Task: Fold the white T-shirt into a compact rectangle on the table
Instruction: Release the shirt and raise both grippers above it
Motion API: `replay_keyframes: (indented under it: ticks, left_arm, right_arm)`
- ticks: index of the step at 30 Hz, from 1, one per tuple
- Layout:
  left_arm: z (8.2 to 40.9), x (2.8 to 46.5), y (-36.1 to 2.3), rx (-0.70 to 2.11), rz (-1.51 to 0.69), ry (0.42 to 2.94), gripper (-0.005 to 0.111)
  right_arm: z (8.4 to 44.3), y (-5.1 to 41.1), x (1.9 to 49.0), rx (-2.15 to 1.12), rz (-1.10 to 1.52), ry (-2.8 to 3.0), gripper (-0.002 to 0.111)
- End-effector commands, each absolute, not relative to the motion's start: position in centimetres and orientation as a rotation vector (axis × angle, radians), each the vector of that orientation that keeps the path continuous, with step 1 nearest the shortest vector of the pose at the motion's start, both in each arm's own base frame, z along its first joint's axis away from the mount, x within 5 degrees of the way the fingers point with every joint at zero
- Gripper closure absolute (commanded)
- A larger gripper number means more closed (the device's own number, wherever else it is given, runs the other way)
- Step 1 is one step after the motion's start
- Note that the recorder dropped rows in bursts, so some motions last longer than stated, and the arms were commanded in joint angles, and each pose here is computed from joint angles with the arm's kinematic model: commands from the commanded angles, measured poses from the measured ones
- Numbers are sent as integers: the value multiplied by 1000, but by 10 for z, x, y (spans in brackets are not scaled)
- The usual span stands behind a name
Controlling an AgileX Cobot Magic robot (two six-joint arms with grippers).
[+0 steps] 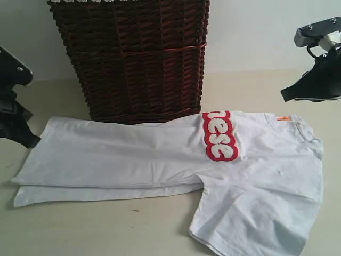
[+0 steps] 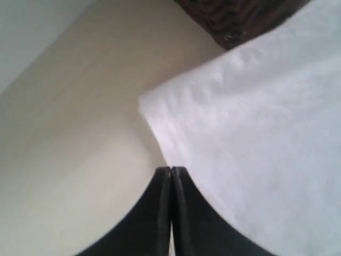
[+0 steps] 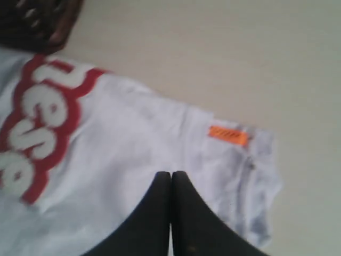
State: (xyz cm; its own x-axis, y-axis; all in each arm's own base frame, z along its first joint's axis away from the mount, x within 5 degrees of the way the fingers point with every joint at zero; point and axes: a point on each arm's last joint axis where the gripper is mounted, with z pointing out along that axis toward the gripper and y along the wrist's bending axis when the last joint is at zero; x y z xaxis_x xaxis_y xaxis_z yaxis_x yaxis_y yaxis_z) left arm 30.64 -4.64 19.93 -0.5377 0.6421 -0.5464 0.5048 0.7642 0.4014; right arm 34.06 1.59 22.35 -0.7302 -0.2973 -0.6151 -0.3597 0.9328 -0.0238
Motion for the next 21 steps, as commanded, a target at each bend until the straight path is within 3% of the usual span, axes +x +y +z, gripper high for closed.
replay_keyframes:
  ticks: [1, 5, 14, 21]
  left_arm:
    - [201, 291, -69, 965, 148, 2499, 107]
    - [192, 277, -81, 1120, -139, 2615, 107]
    - [154, 303, -83, 914, -119, 2631, 107]
    - [108, 304, -84, 989, -157, 2803, 107]
  right_arm:
    - [224, 26, 327, -569, 330, 2606, 108]
    - [212, 27, 316, -550, 383, 2681, 108]
    - [204, 26, 313, -500, 367, 2690, 108]
    - [205, 24, 317, -475, 327, 2653, 108]
